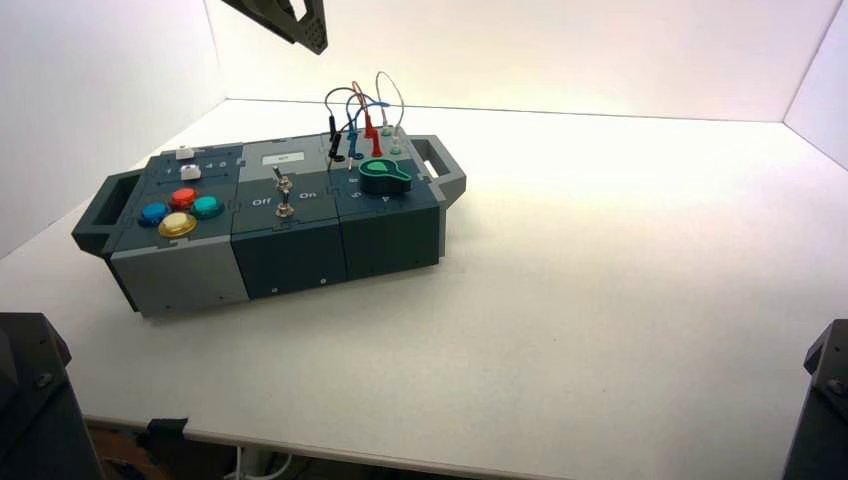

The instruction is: Move the bottom slider to position 4.

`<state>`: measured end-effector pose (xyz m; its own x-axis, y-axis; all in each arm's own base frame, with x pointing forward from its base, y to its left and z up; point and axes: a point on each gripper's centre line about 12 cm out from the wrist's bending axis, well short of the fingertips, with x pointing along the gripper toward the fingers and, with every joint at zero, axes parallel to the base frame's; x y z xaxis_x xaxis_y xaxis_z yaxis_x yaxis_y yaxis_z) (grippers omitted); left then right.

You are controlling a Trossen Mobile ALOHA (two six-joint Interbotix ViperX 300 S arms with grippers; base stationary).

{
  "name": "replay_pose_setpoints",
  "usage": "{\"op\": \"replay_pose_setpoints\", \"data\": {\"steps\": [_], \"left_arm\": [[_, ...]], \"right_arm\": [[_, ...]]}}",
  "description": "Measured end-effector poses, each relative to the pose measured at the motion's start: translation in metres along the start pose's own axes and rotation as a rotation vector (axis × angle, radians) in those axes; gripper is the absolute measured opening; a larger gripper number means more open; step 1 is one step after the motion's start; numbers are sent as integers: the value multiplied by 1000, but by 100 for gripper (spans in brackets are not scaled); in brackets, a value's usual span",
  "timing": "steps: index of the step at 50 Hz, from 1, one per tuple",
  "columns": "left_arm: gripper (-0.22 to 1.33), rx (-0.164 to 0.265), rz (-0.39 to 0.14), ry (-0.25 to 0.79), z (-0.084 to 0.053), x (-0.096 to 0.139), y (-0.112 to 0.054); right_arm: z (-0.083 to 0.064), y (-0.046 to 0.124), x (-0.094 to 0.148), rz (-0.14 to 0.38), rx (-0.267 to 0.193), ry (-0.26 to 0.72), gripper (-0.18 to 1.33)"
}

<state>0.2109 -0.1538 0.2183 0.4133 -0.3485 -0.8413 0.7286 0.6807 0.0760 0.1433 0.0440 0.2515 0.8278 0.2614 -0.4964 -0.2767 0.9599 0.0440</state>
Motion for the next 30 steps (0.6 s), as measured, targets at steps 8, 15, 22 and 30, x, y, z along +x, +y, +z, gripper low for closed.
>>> {"op": "replay_pose_setpoints", "data": {"steps": [8,15,22,30], "left_arm": [[104,0,0,0,0,0,0],[104,1,-1,0,1,0,0],[104,-1,-2,3,0,1,0],[104,1,-3,12,-1,3,0]], "right_arm": [[0,0,0,1,-1,2,110],[-1,0,0,0,0,3,110],[-1,0,0,1,-1,2,110],[-1,0,0,1,-1,3,110]]}}
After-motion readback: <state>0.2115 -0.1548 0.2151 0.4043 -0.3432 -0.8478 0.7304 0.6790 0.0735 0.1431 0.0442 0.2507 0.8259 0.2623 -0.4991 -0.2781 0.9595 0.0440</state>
